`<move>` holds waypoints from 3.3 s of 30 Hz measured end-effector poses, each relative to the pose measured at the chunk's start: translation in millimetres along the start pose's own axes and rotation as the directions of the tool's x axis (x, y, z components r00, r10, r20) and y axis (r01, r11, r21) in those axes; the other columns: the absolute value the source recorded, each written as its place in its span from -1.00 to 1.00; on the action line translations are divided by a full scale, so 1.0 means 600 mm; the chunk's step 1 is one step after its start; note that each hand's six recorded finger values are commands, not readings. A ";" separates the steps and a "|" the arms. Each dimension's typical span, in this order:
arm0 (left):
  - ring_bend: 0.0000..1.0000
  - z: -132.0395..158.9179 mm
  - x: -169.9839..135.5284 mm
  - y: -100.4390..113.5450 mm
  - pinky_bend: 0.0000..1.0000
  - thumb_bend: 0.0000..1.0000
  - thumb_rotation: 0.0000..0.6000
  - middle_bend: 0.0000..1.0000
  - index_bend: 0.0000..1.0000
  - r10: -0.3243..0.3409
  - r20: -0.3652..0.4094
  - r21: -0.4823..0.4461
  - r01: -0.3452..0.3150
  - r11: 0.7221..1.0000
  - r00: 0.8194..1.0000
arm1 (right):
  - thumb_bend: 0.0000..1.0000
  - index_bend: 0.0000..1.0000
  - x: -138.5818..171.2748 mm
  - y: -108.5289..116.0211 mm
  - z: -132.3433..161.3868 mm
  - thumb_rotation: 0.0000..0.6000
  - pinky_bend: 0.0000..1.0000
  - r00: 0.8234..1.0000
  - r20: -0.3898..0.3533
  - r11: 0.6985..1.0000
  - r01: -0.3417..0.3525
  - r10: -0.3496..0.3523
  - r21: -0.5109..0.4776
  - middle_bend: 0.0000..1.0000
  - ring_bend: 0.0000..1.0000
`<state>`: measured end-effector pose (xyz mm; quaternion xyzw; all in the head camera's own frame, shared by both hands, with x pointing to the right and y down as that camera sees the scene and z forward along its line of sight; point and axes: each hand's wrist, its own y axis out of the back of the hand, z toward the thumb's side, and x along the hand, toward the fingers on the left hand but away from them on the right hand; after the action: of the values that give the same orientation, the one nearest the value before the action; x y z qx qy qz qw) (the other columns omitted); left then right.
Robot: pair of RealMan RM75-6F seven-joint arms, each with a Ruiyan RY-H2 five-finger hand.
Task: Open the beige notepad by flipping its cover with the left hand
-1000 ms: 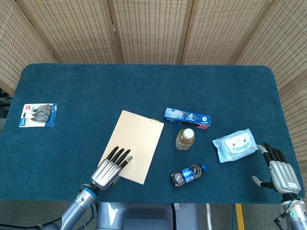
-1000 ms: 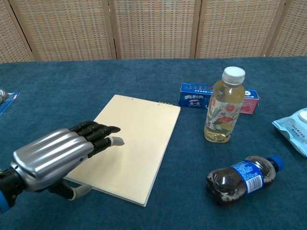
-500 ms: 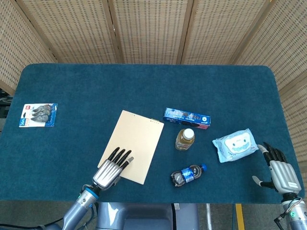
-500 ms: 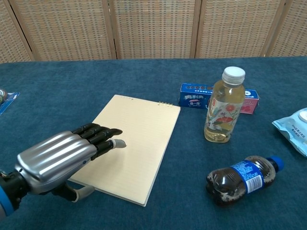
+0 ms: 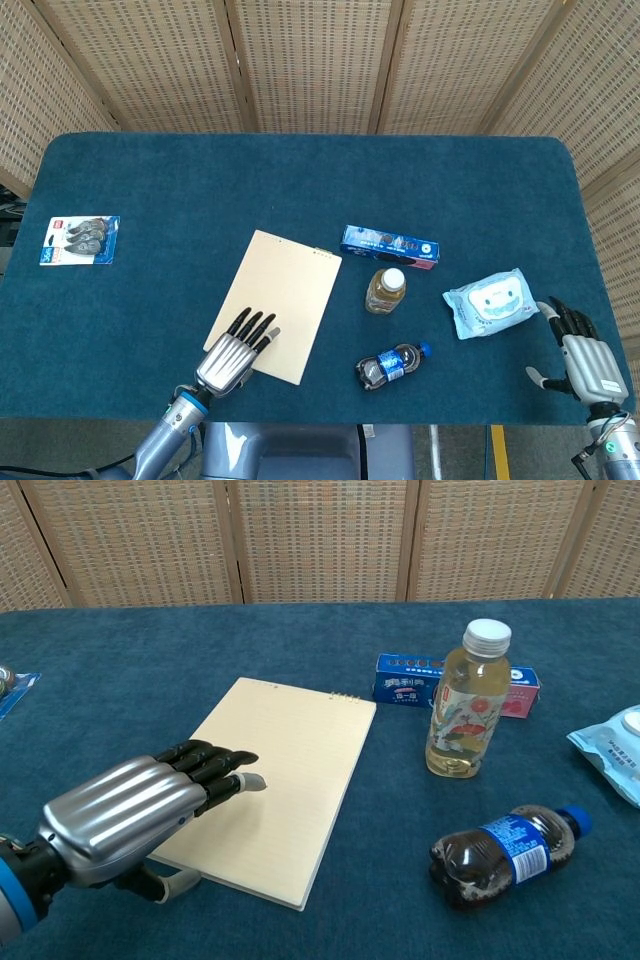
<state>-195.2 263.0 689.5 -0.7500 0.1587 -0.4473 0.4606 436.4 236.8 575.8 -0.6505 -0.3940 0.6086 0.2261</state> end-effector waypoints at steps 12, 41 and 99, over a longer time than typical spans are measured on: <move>-1.00 0.000 0.006 -0.003 -1.00 -0.34 1.00 -1.00 -0.78 -0.011 -0.005 0.003 0.011 1.000 1.000 | -0.48 -1.00 0.000 0.001 0.000 1.00 -1.00 1.000 -0.001 1.000 0.001 -0.001 -0.004 -1.00 -1.00; -1.00 -0.005 0.020 0.000 -1.00 -0.21 1.00 -1.00 -0.78 -0.011 -0.026 0.017 0.012 1.000 1.000 | -0.48 -1.00 0.000 0.002 0.000 1.00 -1.00 1.000 -0.002 1.000 0.003 -0.003 -0.012 -1.00 -1.00; -1.00 -0.040 0.088 0.007 -1.00 0.32 1.00 -1.00 -0.73 -0.010 -0.127 0.080 0.020 0.997 0.992 | -0.48 -1.00 0.000 0.003 -0.002 1.00 -1.00 1.000 0.001 1.000 0.000 0.000 -0.027 -1.00 -1.00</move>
<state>-184.9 213.5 717.8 -0.7020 0.1639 -0.5035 0.4763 438.1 236.2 574.5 -0.6531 -0.4023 0.6036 0.2173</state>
